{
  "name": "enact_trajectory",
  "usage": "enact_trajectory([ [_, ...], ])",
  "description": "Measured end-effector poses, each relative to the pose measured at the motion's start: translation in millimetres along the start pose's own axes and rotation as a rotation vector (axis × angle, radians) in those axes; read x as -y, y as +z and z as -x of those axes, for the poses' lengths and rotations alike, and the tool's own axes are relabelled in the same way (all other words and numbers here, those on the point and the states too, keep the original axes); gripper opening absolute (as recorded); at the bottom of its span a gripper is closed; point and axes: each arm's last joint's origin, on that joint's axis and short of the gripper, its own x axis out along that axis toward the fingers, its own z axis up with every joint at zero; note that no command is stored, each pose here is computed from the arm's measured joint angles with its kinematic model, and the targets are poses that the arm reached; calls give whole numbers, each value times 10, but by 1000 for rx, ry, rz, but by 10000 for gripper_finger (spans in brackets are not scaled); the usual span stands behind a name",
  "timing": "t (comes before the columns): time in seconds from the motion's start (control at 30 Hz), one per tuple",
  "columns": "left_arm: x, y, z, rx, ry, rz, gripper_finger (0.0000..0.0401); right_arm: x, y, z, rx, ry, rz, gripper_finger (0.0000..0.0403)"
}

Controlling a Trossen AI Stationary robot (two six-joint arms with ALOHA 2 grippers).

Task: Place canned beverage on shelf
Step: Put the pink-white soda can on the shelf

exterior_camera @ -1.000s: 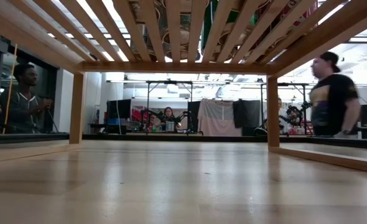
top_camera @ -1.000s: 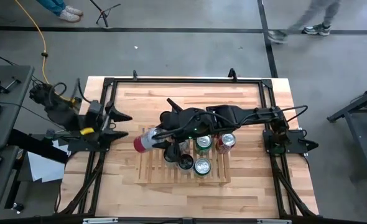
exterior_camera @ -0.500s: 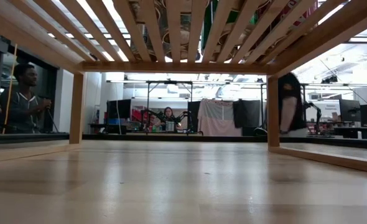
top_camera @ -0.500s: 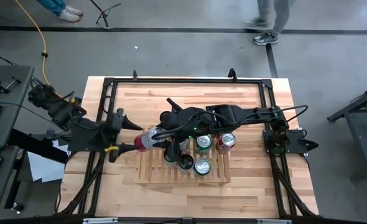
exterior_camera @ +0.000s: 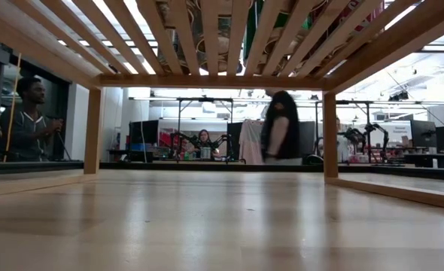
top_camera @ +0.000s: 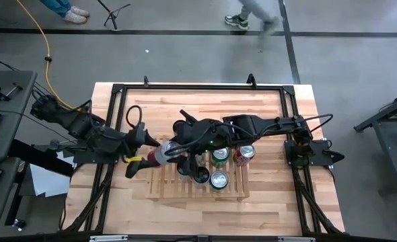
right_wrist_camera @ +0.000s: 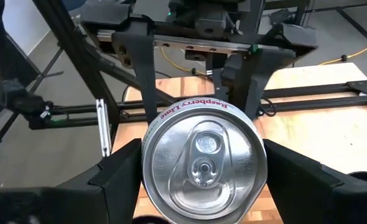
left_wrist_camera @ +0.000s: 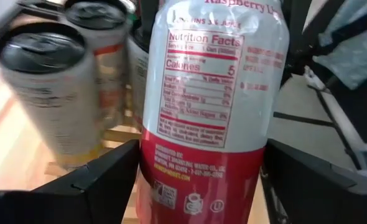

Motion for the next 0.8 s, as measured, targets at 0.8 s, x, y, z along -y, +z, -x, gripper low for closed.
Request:
enact_trajectory([
  [0.8, -20, -1, -159, -42, -26, -35, 326, 0, -15, -75, 4, 8, 27, 278],
])
